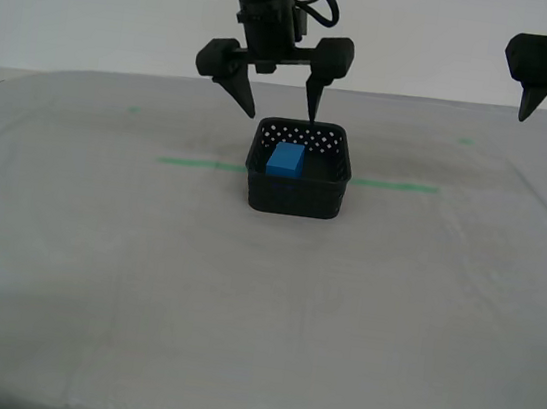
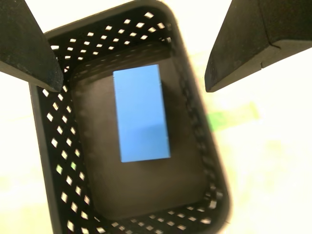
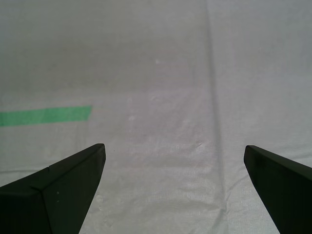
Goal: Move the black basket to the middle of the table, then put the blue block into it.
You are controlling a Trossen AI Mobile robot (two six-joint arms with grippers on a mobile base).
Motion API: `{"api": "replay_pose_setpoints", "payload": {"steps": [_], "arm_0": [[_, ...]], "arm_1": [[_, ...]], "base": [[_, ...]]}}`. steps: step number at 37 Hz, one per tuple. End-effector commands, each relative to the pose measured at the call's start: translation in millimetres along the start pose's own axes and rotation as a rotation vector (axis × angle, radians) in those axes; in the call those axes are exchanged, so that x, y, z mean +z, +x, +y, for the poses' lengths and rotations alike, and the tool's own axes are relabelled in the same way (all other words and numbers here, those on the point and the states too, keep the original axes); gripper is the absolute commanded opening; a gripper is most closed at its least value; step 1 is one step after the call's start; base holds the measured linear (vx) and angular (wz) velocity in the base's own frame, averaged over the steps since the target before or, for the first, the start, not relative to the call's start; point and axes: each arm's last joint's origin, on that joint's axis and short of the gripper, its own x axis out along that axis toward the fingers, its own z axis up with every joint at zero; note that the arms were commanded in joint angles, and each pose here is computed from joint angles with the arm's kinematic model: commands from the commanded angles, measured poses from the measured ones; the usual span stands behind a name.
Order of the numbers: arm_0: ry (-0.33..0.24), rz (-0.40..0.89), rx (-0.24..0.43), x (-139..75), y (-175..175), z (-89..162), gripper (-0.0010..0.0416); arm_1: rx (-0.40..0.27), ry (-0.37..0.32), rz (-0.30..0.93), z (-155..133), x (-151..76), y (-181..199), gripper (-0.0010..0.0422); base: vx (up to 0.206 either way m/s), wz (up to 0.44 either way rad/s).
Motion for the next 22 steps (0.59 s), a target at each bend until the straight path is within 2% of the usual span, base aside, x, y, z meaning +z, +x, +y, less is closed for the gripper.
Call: {"api": "replay_pose_setpoints", "payload": {"steps": [1, 12, 22], "arm_0": [[0.000, -0.001, -0.002, 0, 0, 0, 0.0399], [-0.001, -0.001, -0.002, 0, 0, 0, 0.0399], [-0.001, -0.001, -0.002, 0, 0, 0, 0.0398]], "arm_1": [[0.019, -0.001, -0.004, 8, 2, -7, 0.0401], [0.035, -0.011, -0.038, 39, 7, -34, 0.0401], [0.073, -0.065, -0.037, 79, -10, -53, 0.0401]], "base": [[0.000, 0.000], [0.000, 0.000], [0.000, 0.000]]}}
